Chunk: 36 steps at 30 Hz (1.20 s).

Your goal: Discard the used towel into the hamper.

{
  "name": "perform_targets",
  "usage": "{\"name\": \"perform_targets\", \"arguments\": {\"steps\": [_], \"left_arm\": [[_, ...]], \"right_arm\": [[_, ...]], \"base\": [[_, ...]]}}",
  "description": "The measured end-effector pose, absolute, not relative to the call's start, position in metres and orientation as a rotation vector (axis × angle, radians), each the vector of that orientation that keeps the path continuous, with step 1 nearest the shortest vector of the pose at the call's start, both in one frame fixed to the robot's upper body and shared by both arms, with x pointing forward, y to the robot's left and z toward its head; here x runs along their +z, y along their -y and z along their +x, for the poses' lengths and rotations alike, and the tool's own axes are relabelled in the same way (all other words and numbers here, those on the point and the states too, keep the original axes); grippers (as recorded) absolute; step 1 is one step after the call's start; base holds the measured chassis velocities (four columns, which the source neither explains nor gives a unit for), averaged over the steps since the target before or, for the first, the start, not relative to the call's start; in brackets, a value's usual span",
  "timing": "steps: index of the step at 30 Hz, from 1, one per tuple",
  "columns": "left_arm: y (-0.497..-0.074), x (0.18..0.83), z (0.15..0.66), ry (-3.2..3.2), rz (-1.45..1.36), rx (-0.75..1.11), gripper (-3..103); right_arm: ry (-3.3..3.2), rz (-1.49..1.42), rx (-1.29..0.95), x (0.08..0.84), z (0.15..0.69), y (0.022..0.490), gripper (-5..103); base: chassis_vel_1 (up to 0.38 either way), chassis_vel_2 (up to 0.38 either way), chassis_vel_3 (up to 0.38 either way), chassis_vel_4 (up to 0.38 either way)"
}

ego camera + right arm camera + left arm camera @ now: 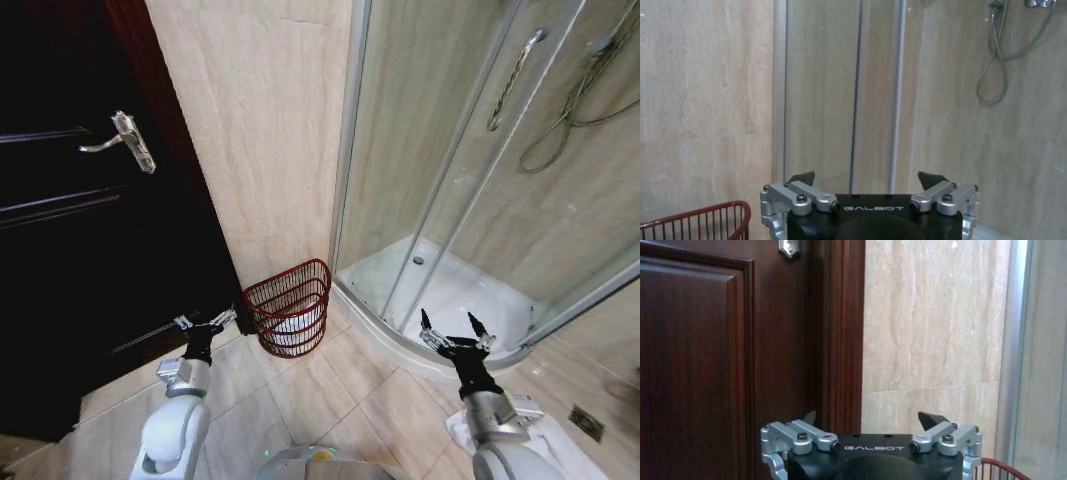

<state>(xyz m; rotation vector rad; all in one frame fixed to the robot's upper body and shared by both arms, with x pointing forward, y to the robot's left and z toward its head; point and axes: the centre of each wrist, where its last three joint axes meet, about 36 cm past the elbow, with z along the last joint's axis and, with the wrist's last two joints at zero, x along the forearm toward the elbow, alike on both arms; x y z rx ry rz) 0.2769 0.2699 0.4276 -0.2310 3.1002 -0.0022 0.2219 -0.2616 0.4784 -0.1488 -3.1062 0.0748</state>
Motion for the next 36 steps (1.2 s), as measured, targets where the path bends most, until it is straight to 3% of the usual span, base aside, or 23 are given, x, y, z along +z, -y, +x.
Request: {"name": "perform_targets", "arguments": {"steps": [17,36], "left_arm": [[-0.275,0.425,0.275,-3.105,-0.222,0.031,100],[-0.279,0.419,0.272,-3.111,-0.189,0.068,100]], "right_arm": [[3.108,-0.174,0.068,0.476,0.221,0.263,100],[3.108,-0.199,0.068,0.474,0.218,0.262,100]], "base": [[0.028,-0.035,-0.032,0.034],[-0.012,-0.142,0.015,0.149]]}}
